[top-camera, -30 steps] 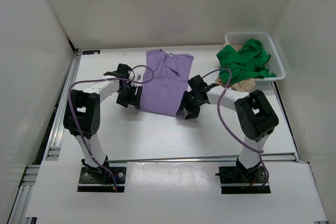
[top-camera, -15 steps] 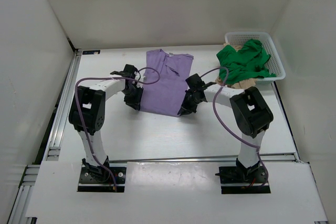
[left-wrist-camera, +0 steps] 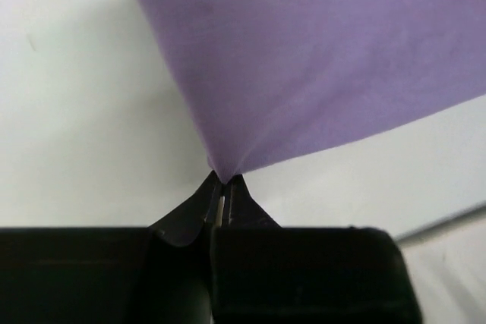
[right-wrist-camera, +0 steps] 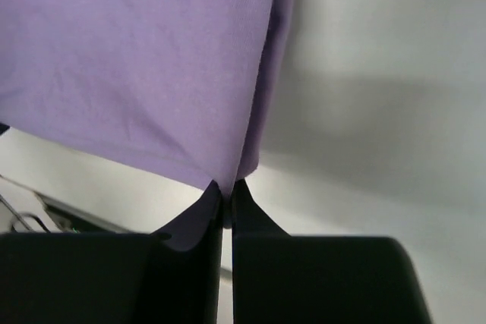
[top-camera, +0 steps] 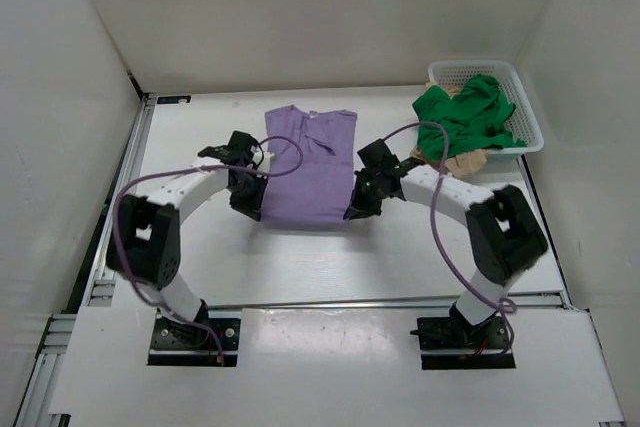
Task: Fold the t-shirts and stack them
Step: Grab one side of the 2/3 rectangular tshirt with both arms, then fold the long partially folded tshirt into a neat square
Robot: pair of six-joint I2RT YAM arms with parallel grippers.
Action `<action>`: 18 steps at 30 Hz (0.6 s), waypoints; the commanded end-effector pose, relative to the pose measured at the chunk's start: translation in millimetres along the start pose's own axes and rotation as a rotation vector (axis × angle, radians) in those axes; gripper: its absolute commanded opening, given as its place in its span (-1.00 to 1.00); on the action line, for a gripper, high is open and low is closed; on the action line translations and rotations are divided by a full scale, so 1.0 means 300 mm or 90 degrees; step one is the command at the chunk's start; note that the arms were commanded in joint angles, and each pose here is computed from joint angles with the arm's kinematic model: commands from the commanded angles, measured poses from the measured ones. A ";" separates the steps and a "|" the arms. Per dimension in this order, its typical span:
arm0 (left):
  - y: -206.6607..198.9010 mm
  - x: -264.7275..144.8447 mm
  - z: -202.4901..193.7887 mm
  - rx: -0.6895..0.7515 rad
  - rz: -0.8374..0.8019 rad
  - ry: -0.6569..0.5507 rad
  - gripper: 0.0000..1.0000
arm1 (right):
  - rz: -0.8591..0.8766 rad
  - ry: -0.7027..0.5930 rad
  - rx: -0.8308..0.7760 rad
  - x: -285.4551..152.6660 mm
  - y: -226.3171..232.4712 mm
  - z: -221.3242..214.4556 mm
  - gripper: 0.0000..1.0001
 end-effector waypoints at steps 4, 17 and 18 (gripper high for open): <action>-0.003 -0.201 -0.267 0.066 0.093 0.084 -0.80 | -0.021 0.006 -0.078 -0.200 0.017 -0.223 -1.00; -0.087 -0.526 -0.359 0.117 0.039 0.019 -0.80 | 0.054 -0.038 -0.101 -0.462 0.177 -0.446 -1.00; -0.094 -0.539 -0.346 0.118 0.035 0.007 -0.80 | 0.045 -0.054 -0.100 -0.475 0.179 -0.430 -1.00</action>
Point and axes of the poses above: each gripper's point midway between its finger pads, its own x axis out along the fingers, its own y axis along the line the jaws close on, z = x × y, the point moved 3 cm from there along -x, back along the fingers, and after that the axes turned 13 degrees about -x, right-handed, at the moved point
